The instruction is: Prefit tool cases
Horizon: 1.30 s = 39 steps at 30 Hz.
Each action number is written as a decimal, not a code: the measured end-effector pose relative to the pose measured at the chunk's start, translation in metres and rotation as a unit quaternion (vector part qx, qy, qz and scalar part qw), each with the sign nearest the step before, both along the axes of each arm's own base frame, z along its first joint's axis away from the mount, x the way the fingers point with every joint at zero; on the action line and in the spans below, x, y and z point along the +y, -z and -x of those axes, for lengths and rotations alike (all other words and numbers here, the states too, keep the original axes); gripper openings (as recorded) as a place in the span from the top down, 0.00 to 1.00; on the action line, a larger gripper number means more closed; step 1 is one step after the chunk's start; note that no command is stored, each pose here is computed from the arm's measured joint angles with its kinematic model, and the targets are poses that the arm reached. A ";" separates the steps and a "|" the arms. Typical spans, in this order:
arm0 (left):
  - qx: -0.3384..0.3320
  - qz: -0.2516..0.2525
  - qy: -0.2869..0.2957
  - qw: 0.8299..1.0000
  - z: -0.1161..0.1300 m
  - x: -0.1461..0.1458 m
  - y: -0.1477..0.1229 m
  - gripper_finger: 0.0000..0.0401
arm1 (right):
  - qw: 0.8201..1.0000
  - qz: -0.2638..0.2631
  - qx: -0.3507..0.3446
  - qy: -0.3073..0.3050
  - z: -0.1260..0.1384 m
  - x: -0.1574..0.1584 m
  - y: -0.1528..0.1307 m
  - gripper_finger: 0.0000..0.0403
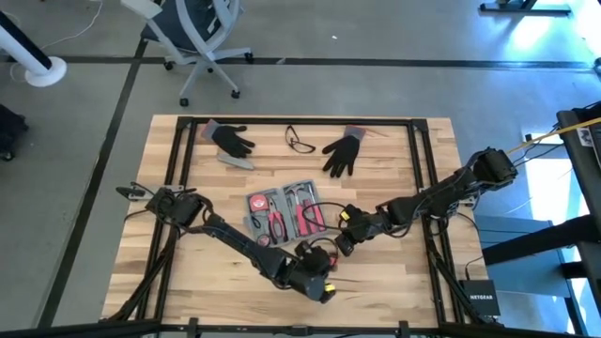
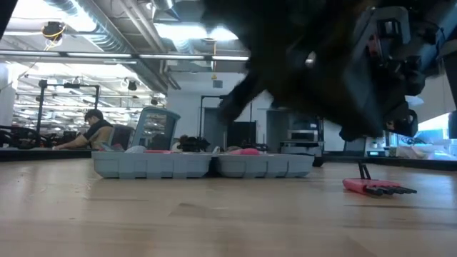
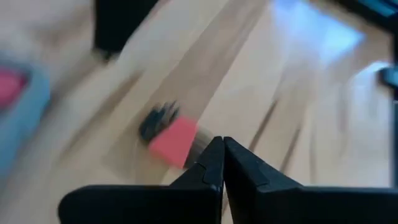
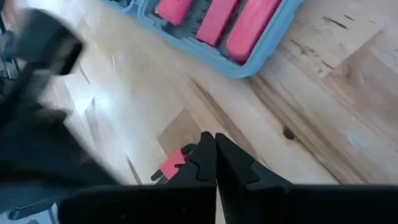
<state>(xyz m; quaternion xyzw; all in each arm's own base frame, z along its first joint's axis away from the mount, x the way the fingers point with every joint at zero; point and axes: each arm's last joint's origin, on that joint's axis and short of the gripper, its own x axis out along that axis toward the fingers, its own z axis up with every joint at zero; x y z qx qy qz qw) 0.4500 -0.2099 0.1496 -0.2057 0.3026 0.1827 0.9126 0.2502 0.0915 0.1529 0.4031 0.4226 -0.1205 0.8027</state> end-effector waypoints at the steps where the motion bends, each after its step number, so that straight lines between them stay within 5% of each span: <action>1: -0.004 -0.011 0.010 1.000 -0.002 0.000 -0.004 1.00 | 1.000 0.000 0.000 0.000 0.000 0.000 0.000 1.00; 10: 0.044 -0.034 0.066 0.996 -0.005 0.001 0.018 1.00 | 1.000 0.006 0.001 0.004 0.000 -0.001 0.000 1.00; 29: 0.064 -0.100 0.073 0.990 -0.018 0.034 0.017 1.00 | 1.000 0.009 -0.004 0.008 0.000 -0.001 0.000 1.00; 39: 0.072 -0.095 0.105 0.987 -0.009 0.014 0.018 1.00 | 1.000 0.016 -0.007 0.014 0.000 -0.001 0.000 1.00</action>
